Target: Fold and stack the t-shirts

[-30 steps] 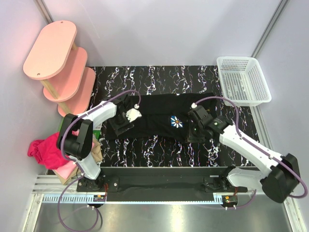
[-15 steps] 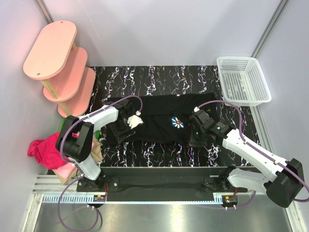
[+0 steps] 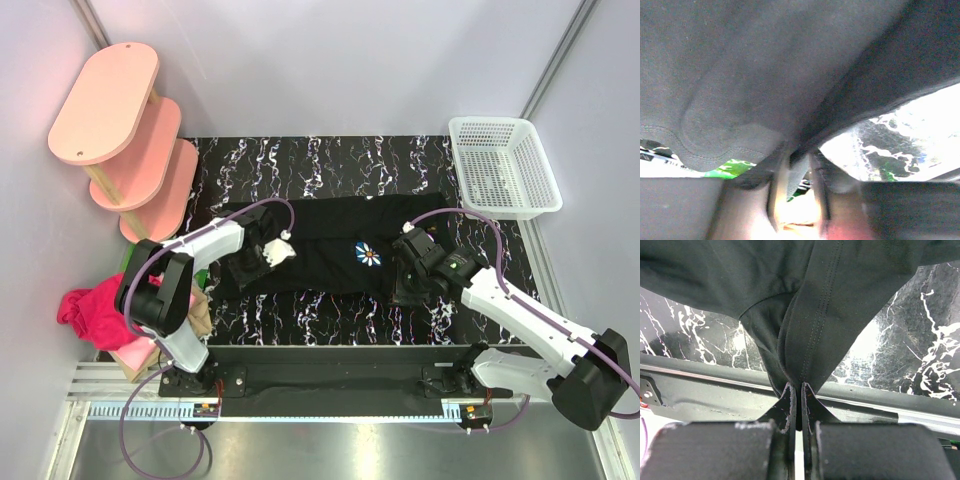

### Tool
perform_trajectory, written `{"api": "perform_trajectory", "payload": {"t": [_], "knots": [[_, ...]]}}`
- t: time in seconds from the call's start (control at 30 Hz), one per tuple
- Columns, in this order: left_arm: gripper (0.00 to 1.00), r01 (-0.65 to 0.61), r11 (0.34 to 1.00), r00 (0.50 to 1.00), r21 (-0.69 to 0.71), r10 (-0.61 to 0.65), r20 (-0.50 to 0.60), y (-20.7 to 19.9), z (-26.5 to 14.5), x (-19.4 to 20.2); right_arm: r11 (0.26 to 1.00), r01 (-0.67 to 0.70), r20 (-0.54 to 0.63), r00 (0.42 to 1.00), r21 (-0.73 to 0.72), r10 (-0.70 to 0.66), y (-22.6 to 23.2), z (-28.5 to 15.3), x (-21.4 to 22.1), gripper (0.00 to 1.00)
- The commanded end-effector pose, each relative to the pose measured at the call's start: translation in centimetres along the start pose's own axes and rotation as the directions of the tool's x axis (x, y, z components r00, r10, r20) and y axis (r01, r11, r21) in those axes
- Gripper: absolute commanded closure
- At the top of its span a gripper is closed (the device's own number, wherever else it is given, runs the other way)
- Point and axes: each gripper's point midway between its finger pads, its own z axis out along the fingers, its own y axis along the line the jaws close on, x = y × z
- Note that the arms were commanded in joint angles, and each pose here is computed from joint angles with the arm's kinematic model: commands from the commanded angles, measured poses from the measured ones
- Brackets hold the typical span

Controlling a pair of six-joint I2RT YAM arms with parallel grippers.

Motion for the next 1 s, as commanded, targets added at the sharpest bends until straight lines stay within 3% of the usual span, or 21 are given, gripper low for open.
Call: {"api": "perform_trajectory", "payload": {"t": [0.0, 0.3, 0.5, 0.7, 0.97], "knots": [[0.81, -0.013, 0.999, 0.999, -0.033, 0.014, 0.052, 0.5, -1.9, -0.7, 1.0, 0.004, 0.032, 0.999, 0.016, -0.004, 0.0, -0.8, -0.6, 1.0], [1.0, -0.027, 0.993, 0.999, -0.115, 0.03, 0.026, 2.5, -3.6, -0.2, 0.999, 0.015, 0.083, 0.996, 0.034, -0.018, 0.2, -2.0, -2.1, 1.0], [1.0, -0.029, 0.984, 0.999, -0.176, 0.033, 0.021, 4.8, -6.2, -0.7, 0.996, 0.057, 0.166, 0.984, 0.074, -0.069, 0.7, -4.3, -5.1, 1.0], [1.0, -0.035, 0.979, 0.999, -0.202, 0.041, 0.027, 5.1, -7.9, 0.0, 0.994, 0.065, 0.165, 0.983, 0.084, -0.078, 1.1, -4.6, -5.7, 1.0], [1.0, -0.056, 0.976, 0.998, -0.211, 0.055, -0.008, 5.7, -7.1, 1.0, 0.987, 0.068, 0.198, 0.975, 0.146, -0.097, 0.3, -4.4, -6.8, 1.0]]}}
